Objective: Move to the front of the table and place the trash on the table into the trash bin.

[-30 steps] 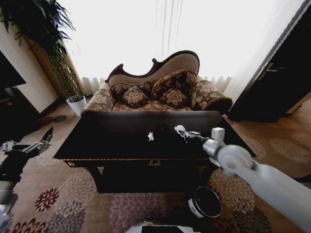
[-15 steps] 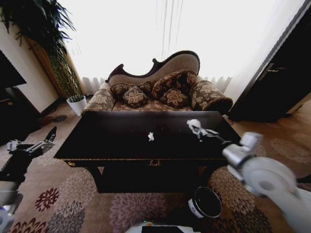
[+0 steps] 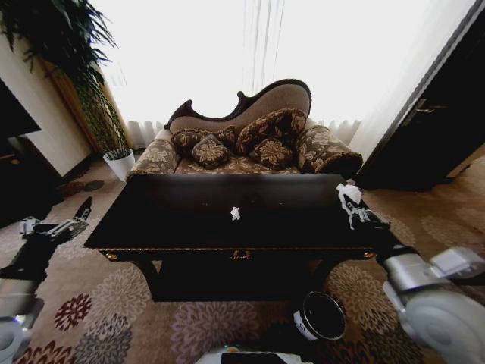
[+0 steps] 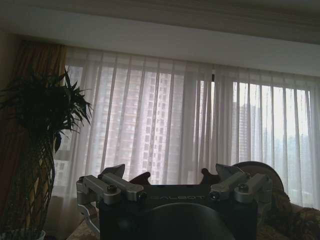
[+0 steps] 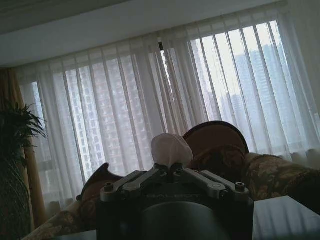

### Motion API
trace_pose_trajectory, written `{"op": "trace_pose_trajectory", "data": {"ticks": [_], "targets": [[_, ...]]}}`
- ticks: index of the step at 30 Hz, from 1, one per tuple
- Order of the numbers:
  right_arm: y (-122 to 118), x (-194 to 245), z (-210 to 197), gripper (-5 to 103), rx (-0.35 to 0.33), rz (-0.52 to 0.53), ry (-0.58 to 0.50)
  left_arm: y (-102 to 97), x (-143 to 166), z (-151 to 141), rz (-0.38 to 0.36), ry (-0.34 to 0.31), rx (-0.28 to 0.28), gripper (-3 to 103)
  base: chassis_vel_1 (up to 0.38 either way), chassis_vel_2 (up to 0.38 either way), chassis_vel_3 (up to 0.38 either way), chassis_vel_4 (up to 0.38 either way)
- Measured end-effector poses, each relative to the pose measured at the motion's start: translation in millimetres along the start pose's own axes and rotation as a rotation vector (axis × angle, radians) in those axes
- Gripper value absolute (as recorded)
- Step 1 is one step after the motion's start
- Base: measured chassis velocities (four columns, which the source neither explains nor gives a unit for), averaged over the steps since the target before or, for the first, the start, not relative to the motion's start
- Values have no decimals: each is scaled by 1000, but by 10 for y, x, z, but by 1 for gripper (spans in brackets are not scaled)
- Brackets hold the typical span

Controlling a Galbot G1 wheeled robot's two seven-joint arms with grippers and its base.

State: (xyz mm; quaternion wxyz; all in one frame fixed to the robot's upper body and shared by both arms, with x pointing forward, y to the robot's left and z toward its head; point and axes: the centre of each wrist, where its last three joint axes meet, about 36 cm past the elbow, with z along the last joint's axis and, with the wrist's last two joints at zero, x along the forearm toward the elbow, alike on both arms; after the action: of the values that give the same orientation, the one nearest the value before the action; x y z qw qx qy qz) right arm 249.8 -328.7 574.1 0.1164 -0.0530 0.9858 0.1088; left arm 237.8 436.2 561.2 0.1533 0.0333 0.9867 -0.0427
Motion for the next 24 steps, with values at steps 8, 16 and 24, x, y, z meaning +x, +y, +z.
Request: {"op": "trace_pose_trajectory", "data": {"ticks": [8, 16, 24], "targets": [[-356, 150, 348, 1, 61, -81, -148, 43, -25, 32, -2, -2, 7, 100, 0, 0, 0, 0], [-548, 442, 785, 1, 100, -48, -178, 91, -7, 38, -18, -9, 9, 100, 0, 0, 0, 0], [-710, 796, 1160, 1, 143, 37, -205, 141, 37, 39, -46, -19, 10, 100, 0, 0, 0, 0]]}}
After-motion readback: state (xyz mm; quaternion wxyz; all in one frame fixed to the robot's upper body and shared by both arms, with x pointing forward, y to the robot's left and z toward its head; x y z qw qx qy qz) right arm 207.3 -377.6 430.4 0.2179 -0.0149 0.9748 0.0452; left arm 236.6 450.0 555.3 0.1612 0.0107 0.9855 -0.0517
